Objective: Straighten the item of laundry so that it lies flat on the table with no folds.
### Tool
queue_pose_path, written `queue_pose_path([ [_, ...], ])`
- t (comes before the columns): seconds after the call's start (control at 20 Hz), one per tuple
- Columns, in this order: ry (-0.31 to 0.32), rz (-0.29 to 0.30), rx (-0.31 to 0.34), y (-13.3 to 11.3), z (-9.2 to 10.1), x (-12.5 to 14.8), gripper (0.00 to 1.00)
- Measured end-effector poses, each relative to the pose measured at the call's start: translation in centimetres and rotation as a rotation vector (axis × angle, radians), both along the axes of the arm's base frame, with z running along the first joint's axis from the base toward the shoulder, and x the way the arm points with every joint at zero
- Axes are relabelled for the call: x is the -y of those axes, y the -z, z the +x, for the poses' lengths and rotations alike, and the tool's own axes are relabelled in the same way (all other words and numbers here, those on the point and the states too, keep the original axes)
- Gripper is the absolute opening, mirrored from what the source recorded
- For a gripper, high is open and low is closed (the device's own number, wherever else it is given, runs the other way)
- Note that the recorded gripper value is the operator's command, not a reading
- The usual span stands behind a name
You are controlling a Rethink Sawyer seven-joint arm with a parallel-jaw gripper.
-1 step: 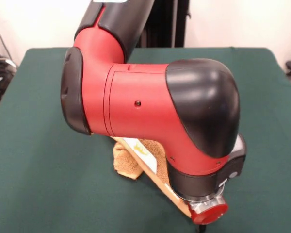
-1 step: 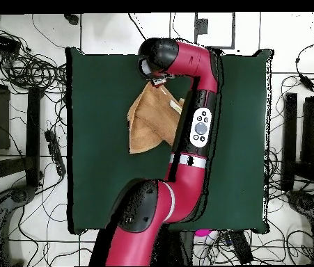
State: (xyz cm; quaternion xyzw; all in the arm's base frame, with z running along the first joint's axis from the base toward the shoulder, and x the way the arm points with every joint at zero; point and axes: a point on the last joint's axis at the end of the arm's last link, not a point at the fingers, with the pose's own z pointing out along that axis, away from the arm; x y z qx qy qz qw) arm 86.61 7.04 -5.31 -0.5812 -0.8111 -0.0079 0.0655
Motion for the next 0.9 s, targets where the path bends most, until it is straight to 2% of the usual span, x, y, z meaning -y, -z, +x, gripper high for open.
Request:
queue_pose_path([
  [0.05, 0.000, 0.000, -0.007, 0.0, -0.1, 0.0, 1.00],
  [0.1, -0.001, -0.001, -0.013, 0.0, -0.2, 0.1, 0.00],
  [0.3, -0.018, -0.040, -0.059, 0.0, -0.8, -0.1, 0.00],
  [0.65, -0.048, -0.107, -0.062, 0.0, -0.8, -1.1, 0.00],
  [0.9, -0.038, -0.143, -0.097, -0.1, -1.3, -1.2, 0.00],
])
